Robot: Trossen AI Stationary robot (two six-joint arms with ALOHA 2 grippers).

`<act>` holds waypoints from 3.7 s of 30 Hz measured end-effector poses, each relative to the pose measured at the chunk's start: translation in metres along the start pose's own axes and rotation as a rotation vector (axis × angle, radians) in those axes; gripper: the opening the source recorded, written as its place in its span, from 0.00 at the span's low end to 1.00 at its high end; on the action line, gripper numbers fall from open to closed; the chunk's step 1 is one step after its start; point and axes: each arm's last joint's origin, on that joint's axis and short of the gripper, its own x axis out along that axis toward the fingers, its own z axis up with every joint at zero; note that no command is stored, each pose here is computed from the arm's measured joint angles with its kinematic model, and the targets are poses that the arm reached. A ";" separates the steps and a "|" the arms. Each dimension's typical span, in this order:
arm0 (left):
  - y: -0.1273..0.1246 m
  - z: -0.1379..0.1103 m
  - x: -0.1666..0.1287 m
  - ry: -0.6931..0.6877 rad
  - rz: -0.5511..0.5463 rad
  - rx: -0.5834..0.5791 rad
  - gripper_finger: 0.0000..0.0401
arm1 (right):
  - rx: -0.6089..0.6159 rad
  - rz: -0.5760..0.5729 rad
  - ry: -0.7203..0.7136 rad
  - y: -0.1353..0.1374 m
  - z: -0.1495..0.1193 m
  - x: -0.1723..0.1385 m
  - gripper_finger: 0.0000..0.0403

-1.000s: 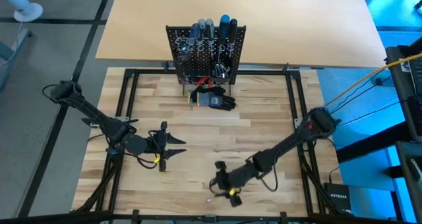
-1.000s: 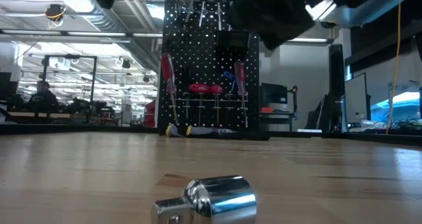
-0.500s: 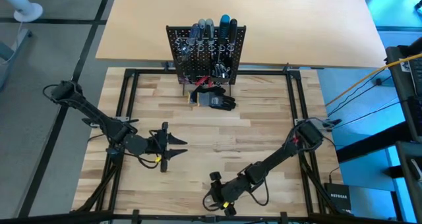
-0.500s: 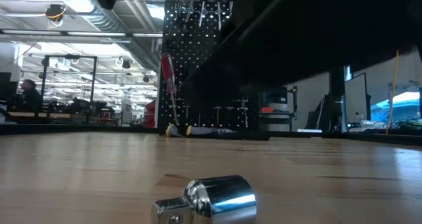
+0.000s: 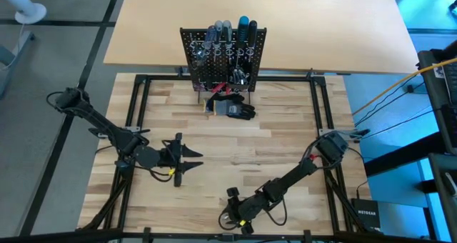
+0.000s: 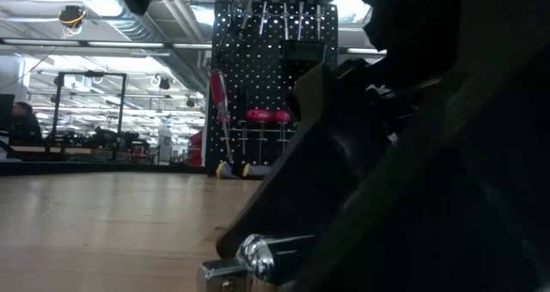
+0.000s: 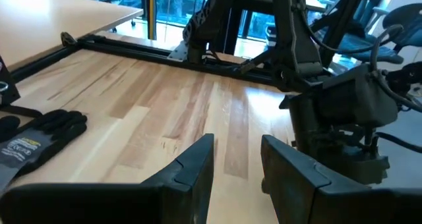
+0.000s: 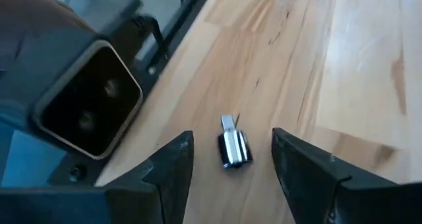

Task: Hang tools onto peg board
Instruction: Put the socket into the pegboard bin, then return to Home Position

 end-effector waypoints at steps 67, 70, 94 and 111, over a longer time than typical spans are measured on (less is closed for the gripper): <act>0.079 0.058 -0.021 -0.161 0.519 0.325 0.29 | -0.016 -1.018 -0.156 -0.252 0.126 -0.324 0.18; 0.088 0.058 -0.018 -0.140 0.550 0.339 0.29 | 0.015 -1.026 -0.194 -0.269 0.122 -0.333 0.18; 0.114 0.060 -0.020 -0.106 0.407 0.233 0.29 | 0.074 -0.928 -0.197 -0.268 0.120 -0.362 0.51; 0.129 0.002 -0.076 -0.194 0.151 0.171 0.25 | 0.148 -0.583 -0.273 -0.197 0.056 -0.398 0.17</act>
